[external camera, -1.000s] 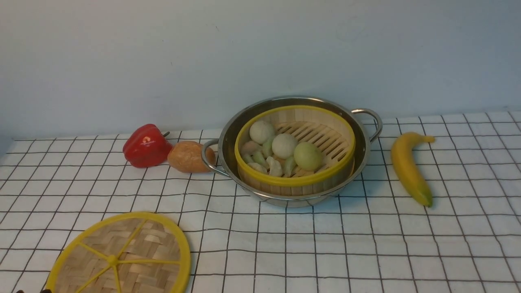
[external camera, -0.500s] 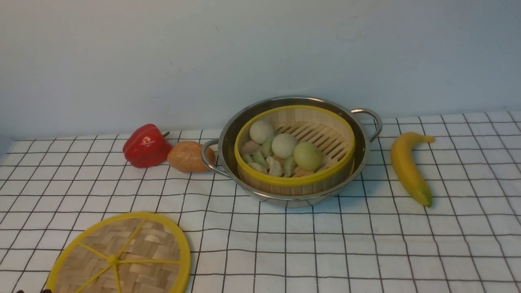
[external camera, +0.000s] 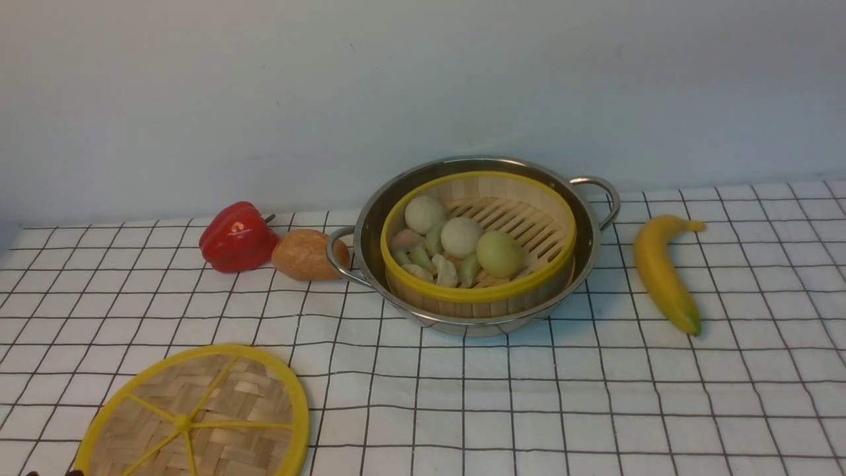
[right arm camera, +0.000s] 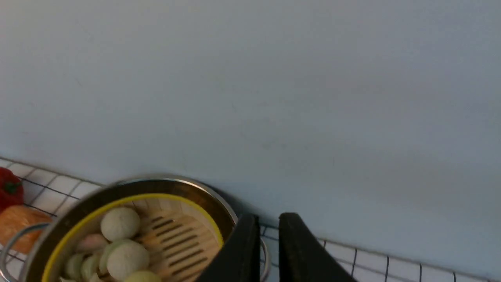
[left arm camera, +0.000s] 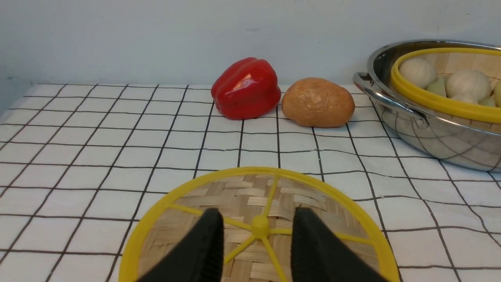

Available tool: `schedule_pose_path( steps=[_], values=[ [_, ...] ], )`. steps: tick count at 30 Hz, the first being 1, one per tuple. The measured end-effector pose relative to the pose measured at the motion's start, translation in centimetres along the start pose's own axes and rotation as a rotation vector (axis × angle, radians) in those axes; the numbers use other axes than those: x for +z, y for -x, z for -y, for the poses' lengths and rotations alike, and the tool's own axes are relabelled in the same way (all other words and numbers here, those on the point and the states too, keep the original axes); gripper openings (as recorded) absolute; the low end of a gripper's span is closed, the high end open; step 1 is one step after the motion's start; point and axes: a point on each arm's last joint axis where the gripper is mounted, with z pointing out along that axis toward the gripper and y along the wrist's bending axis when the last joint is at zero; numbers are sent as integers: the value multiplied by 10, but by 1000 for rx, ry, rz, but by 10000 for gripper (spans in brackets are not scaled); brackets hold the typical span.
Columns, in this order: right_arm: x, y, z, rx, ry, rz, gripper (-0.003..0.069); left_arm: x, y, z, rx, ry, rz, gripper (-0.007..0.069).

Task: Place the steamer in the pot on the white tablecloth, and put the lid on the steamer.
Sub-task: 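Grasp the bamboo steamer lid lying on the table by its centre knob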

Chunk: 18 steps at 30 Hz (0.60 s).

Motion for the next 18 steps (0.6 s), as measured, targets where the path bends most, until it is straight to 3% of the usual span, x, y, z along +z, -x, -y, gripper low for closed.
schedule_pose_path(
  steps=[3,5,9,15,18],
  values=[
    [-14,-44,15,48,-33,33,121,0,0,0,0,0,0,243],
    [-39,-108,38,124,-116,91,132,0,0,0,0,0,0,243],
    [-78,-210,56,233,-267,172,150,0,0,0,0,0,0,243],
    [-101,-293,47,152,-293,266,171,0,0,0,0,0,0,243],
    [-104,-314,44,167,-290,251,183,0,0,0,0,0,0,243]
  ],
)
